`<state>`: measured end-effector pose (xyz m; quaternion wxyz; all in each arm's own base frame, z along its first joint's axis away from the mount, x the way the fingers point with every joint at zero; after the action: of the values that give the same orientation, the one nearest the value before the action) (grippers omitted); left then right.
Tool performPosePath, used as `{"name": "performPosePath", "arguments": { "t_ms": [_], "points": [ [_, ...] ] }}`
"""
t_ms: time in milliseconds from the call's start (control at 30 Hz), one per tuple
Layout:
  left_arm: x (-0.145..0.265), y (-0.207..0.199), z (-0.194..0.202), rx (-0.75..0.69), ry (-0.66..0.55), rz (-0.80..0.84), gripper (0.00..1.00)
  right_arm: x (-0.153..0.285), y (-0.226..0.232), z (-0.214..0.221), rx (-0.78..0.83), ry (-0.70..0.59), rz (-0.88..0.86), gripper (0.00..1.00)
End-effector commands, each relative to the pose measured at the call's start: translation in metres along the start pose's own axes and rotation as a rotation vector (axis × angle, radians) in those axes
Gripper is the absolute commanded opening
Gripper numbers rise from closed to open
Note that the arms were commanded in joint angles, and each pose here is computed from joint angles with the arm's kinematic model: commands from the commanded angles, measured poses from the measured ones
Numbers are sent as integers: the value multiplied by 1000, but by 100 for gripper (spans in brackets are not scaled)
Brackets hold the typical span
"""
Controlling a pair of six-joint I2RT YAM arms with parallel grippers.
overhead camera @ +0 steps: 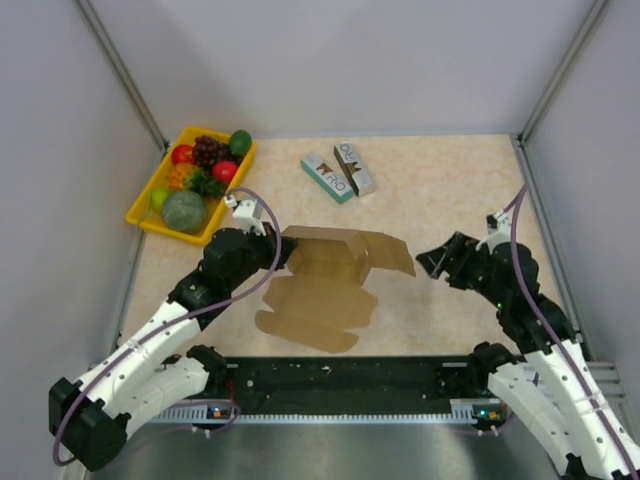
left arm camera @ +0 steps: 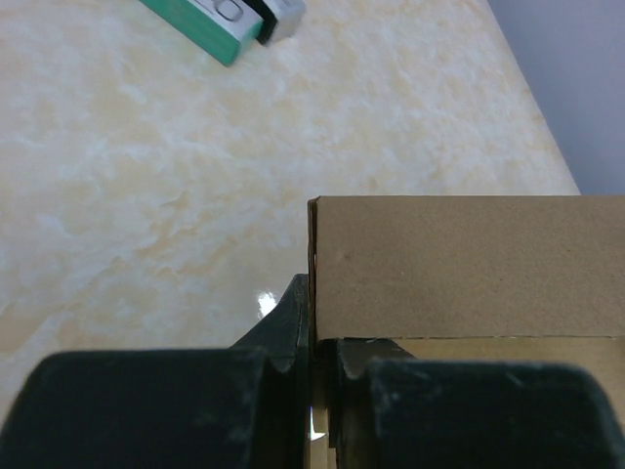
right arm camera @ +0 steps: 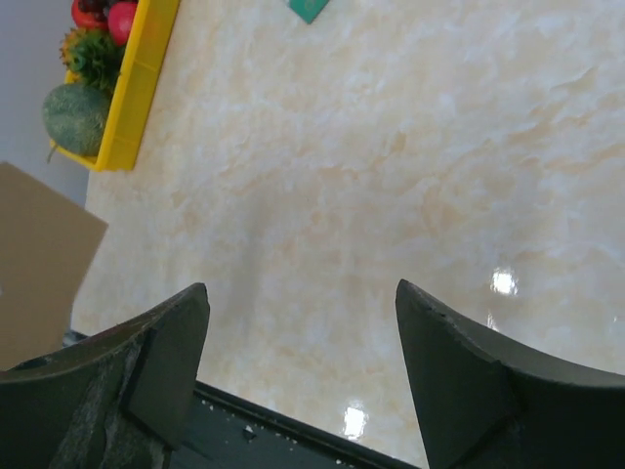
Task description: Fold the paper box
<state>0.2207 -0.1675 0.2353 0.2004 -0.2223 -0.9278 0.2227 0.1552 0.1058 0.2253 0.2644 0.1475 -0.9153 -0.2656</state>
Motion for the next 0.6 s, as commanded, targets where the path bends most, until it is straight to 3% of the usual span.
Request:
{"name": "performPosePath", "arguments": {
  "t_ms": [0, 33, 100, 133, 200, 233, 367, 567],
  "points": [
    [9, -38, -3, 15, 119, 289, 0, -4, 13, -44, 72, -34, -134, 76],
    [8, -38, -1, 14, 133, 304, 0, -12, 7, -46, 53, -22, -149, 75],
    [9, -41, 0, 14, 178, 364, 0, -6, 12, -58, -91, 19, -410, 74],
    [10, -42, 1, 19, 199, 390, 0, -11, 13, -72, -6, -75, -604, 73],
    [7, -40, -1, 38, 220, 421, 0, 7, 26, -64, -61, 14, -789, 69],
    [11, -45, 0, 42, 252, 485, 0, 11, 34, -65, 19, -18, -850, 71],
    [4, -46, 0, 59, 293, 517, 0, 9, 61, -55, 76, 92, -917, 73],
    [-4, -42, 5, 55, 335, 511, 0, 20, 100, -38, 187, 139, -1035, 74]
  ]
}}
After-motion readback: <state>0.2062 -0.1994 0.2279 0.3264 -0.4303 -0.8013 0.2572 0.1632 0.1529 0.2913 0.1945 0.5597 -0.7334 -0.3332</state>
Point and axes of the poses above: each gripper's point midway between its finger pads, its own x axis back along the fingers, its own y axis along the line the jaws close on, z = x × y, the point moved 5 cm from there along x, back along the fingers, and after that the axes turned 3 degrees about x, right-handed, at the moved point
